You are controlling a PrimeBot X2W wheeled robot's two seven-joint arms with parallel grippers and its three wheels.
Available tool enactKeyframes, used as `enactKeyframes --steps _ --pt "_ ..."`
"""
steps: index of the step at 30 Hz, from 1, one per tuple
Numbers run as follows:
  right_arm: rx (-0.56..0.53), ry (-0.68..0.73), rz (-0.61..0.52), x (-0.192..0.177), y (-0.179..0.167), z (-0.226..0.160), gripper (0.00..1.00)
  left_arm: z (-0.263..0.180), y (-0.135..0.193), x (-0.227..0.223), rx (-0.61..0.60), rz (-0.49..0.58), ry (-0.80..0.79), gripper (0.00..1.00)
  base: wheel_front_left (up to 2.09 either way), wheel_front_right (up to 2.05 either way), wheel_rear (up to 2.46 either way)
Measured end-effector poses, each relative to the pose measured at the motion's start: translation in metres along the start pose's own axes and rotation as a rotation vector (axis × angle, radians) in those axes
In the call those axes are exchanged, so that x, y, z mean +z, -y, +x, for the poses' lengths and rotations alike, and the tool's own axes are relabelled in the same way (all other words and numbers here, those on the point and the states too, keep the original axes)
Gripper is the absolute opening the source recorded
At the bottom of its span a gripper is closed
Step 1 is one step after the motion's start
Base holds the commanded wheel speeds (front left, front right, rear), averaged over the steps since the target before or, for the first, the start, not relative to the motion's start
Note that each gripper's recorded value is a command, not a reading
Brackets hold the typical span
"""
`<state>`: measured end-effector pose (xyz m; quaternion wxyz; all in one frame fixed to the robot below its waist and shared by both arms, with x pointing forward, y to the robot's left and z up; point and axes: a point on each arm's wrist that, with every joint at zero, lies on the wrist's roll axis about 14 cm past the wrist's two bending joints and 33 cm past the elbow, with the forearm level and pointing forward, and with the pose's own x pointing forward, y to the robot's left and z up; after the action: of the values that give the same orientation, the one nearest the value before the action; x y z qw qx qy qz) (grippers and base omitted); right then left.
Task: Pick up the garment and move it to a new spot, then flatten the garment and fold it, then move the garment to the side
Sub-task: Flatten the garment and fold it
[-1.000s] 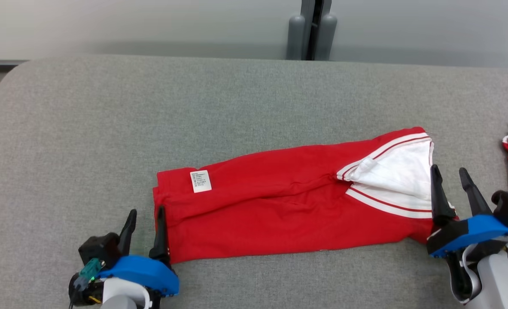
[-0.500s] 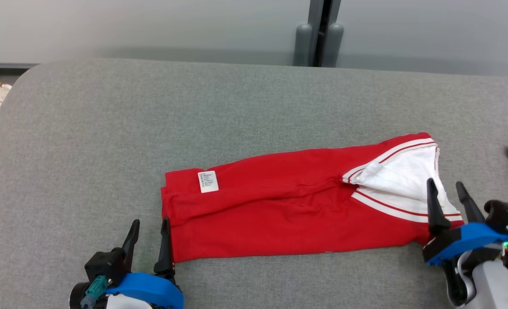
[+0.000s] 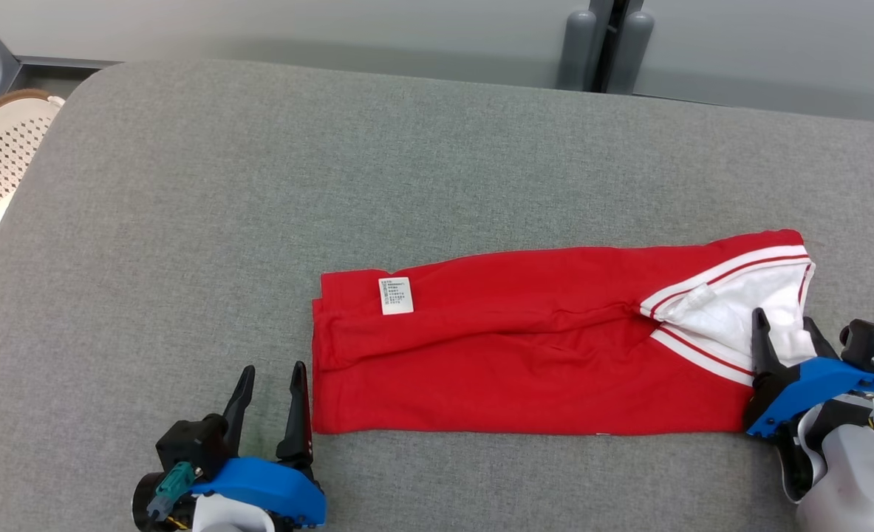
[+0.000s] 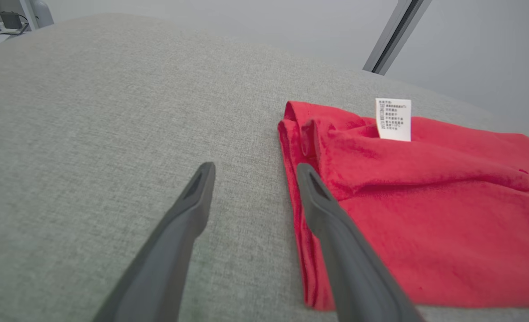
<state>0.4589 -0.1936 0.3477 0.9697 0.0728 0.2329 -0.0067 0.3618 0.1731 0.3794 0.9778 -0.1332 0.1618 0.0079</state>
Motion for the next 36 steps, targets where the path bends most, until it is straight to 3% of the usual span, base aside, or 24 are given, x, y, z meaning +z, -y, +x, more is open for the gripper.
enactKeyframes --steps 1,2,8,15,20,28,36 --pt "-0.001 -0.006 0.000 -0.002 0.000 0.000 0.20 0.000 -0.001 0.000 0.002 0.000 0.000 1.00 0.00 0.00 0.00" --pt "-0.002 -0.008 0.000 -0.002 0.000 -0.001 0.00 0.000 -0.001 0.000 0.003 0.000 0.001 1.00 0.00 0.00 0.00" --pt "-0.042 0.022 0.047 0.002 0.014 -0.012 0.00 0.000 0.004 -0.003 -0.015 0.005 -0.010 1.00 0.00 0.00 0.00" --pt "-0.194 0.126 0.074 0.014 0.079 -0.056 0.00 0.003 0.029 0.002 -0.094 0.009 0.006 1.00 0.00 0.00 0.00" --pt "-0.215 0.235 0.048 0.042 0.089 -0.072 0.00 0.001 0.040 0.001 -0.125 0.009 0.003 1.00 0.00 0.00 0.00" --pt "0.021 0.430 -0.005 0.105 -0.001 -0.060 0.00 -0.006 0.035 -0.003 -0.108 -0.020 -0.004 1.00 0.00 0.00 0.00" --pt "0.370 0.410 -0.022 0.099 -0.131 -0.056 0.00 -0.024 0.010 0.003 -0.026 -0.050 0.025 1.00 0.00 0.00 0.00"
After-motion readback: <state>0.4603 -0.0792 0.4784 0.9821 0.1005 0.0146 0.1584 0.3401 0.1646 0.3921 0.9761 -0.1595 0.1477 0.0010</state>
